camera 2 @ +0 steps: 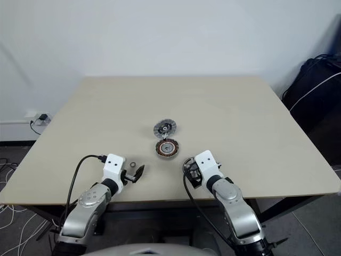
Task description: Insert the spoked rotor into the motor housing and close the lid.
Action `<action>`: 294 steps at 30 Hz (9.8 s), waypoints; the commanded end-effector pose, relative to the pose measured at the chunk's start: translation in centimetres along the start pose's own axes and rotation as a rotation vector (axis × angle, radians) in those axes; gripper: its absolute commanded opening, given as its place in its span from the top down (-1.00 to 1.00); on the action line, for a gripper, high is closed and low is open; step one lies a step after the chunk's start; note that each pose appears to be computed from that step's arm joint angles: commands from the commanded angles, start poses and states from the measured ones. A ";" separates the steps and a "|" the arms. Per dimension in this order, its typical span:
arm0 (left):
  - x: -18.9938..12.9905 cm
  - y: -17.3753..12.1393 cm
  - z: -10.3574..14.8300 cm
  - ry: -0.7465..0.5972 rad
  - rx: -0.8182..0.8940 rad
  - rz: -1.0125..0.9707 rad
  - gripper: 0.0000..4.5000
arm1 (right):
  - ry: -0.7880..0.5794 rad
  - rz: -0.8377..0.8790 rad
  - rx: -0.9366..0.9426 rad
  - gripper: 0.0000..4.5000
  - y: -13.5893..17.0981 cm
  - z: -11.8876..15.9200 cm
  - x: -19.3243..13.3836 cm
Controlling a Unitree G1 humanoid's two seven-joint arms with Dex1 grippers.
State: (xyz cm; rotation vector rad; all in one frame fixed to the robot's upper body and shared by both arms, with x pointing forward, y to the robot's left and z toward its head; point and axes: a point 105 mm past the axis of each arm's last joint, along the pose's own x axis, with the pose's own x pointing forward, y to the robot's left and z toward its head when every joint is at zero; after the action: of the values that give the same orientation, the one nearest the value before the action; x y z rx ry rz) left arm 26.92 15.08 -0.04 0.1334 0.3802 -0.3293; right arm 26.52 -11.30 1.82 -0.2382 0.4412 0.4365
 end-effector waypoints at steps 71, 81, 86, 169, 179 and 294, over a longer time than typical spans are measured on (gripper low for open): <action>2.5 0.3 -0.4 0.113 -0.098 -0.004 0.70 | -0.079 -0.020 0.004 -1.00 0.1 1.8 0.0; 4.2 -5.0 7.7 -0.155 -0.050 -0.224 0.70 | -0.083 -0.007 0.001 -1.00 0.4 2.0 0.3; 6.0 -6.4 9.0 -0.185 0.000 -0.250 0.70 | -0.086 -0.018 0.001 -1.00 0.3 2.0 0.3; -0.1 -6.6 2.2 -0.194 -0.014 -0.229 1.00 | -0.042 0.111 -0.121 0.99 3.8 6.9 11.5; -0.1 -6.7 2.3 -0.198 -0.020 -0.235 1.00 | -0.043 0.136 -0.124 0.99 4.3 6.9 12.1; 0.3 -7.0 1.9 -0.164 -0.009 -0.289 1.00 | -0.185 0.055 0.750 -0.99 -5.3 1.1 -2.7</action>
State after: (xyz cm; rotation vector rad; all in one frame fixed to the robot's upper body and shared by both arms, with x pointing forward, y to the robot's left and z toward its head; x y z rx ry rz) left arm 25.14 8.30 0.38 0.0381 0.2650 -0.6012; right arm 27.44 -17.17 3.66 0.4231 0.4143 0.2820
